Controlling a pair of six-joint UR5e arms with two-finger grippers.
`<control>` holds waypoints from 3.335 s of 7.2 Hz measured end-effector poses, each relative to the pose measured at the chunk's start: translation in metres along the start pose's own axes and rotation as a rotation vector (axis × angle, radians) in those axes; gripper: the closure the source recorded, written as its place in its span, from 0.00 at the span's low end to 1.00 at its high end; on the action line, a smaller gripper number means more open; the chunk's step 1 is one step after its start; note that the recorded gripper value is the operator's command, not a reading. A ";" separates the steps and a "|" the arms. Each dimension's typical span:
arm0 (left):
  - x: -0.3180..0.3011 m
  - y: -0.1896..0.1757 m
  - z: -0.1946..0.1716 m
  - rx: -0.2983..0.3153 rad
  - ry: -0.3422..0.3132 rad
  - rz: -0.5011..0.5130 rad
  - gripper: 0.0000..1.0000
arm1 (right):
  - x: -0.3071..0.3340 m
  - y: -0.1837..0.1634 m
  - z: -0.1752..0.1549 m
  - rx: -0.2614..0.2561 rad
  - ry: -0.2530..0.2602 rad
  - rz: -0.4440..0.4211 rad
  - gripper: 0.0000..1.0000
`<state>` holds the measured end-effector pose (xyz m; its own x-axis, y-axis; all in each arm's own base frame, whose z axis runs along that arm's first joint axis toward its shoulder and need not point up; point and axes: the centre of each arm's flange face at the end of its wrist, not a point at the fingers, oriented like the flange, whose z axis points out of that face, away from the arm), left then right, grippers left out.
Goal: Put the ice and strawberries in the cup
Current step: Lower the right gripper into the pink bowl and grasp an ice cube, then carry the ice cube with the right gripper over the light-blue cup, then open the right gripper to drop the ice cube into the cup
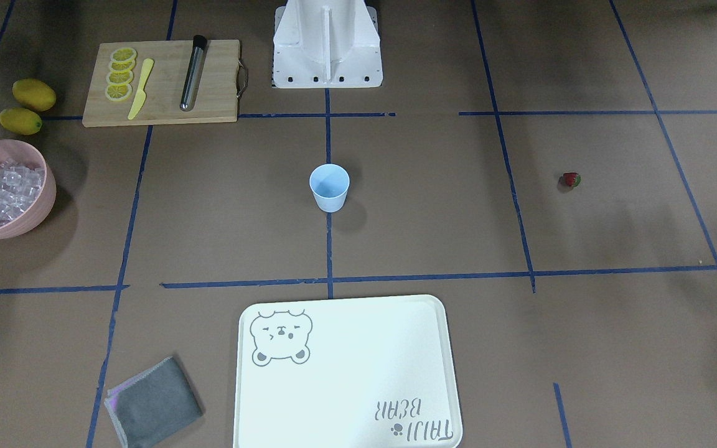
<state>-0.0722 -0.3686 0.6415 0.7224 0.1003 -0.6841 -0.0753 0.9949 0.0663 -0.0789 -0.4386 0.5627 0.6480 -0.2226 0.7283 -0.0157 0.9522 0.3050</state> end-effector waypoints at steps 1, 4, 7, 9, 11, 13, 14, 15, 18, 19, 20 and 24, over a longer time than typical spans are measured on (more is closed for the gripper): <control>0.000 0.000 0.000 0.000 0.000 0.000 0.00 | -0.006 -0.001 -0.009 0.001 -0.035 -0.003 1.00; 0.000 0.000 0.000 -0.001 0.000 -0.001 0.00 | -0.068 -0.012 -0.045 -0.054 -0.063 -0.003 1.00; -0.001 0.000 0.001 -0.002 0.000 -0.002 0.00 | -0.142 -0.042 -0.068 -0.096 -0.057 -0.009 1.00; -0.001 0.000 0.001 -0.002 0.000 -0.002 0.00 | -0.202 -0.062 -0.072 -0.122 -0.050 0.014 1.00; 0.000 0.000 0.000 -0.002 0.000 -0.002 0.00 | -0.290 -0.087 -0.069 -0.154 -0.009 0.049 1.00; 0.000 0.000 0.000 -0.001 0.000 -0.001 0.00 | -0.395 -0.099 -0.058 -0.182 0.033 0.090 1.00; 0.000 0.001 0.000 -0.002 0.000 -0.002 0.00 | -0.443 -0.105 -0.047 -0.178 0.045 0.123 1.00; 0.000 0.001 0.000 -0.002 0.000 -0.002 0.00 | -0.487 -0.112 -0.035 -0.174 0.054 0.151 1.00; -0.001 0.003 0.002 -0.006 0.001 -0.005 0.00 | -0.586 -0.124 0.015 -0.147 0.082 0.212 1.00; -0.002 0.004 0.003 -0.008 0.001 -0.007 0.00 | -0.611 -0.125 0.038 -0.131 0.081 0.229 1.00; -0.002 0.005 0.003 -0.009 0.001 -0.008 0.00 | -0.630 -0.123 0.060 -0.120 0.085 0.238 1.00; -0.003 0.005 0.004 -0.010 0.001 -0.010 0.00 | -0.646 -0.108 0.108 -0.121 0.124 0.224 0.01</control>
<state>-0.0721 -0.3638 0.6468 0.7222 0.0905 -0.6857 -0.0753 0.9958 0.0521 -0.5780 -0.4202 0.1256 0.7269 0.0167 0.6866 -0.0829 0.9945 0.0635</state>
